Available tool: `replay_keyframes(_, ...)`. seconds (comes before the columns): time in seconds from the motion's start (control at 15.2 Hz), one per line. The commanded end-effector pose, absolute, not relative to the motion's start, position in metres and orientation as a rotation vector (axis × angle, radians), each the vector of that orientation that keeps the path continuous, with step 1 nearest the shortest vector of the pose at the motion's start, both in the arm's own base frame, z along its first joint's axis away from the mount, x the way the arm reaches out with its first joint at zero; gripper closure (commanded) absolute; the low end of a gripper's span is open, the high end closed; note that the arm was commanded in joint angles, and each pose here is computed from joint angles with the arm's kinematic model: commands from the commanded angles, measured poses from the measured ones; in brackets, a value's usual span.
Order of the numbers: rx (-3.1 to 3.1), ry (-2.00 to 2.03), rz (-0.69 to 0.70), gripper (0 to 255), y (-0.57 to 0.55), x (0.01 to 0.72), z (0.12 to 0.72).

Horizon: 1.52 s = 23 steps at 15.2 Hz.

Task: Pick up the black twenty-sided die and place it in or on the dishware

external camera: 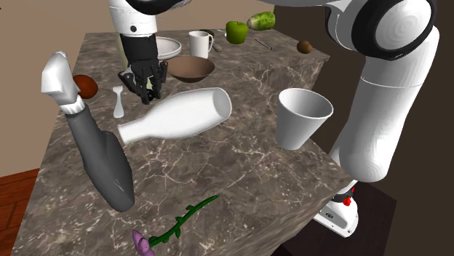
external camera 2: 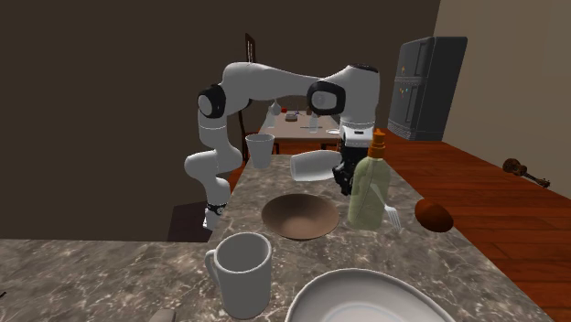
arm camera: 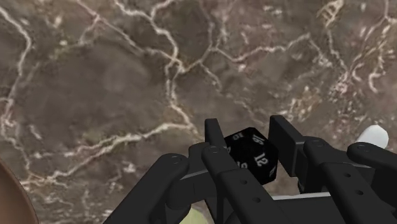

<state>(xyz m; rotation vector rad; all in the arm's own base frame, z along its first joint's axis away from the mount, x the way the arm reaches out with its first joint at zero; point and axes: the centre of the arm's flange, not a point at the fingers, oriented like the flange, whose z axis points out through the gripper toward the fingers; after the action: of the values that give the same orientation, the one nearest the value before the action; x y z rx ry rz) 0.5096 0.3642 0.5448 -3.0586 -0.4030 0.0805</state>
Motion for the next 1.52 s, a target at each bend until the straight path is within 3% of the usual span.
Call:
replay_keyframes(0.0,-3.059,-0.403,0.081,255,0.365,0.509,0.556)
replay_keyframes(1.12,-3.059,-0.403,0.081,255,0.365,0.509,0.644)
replay_keyframes(1.45,-3.059,-0.403,0.081,255,0.303,0.532,0.643)
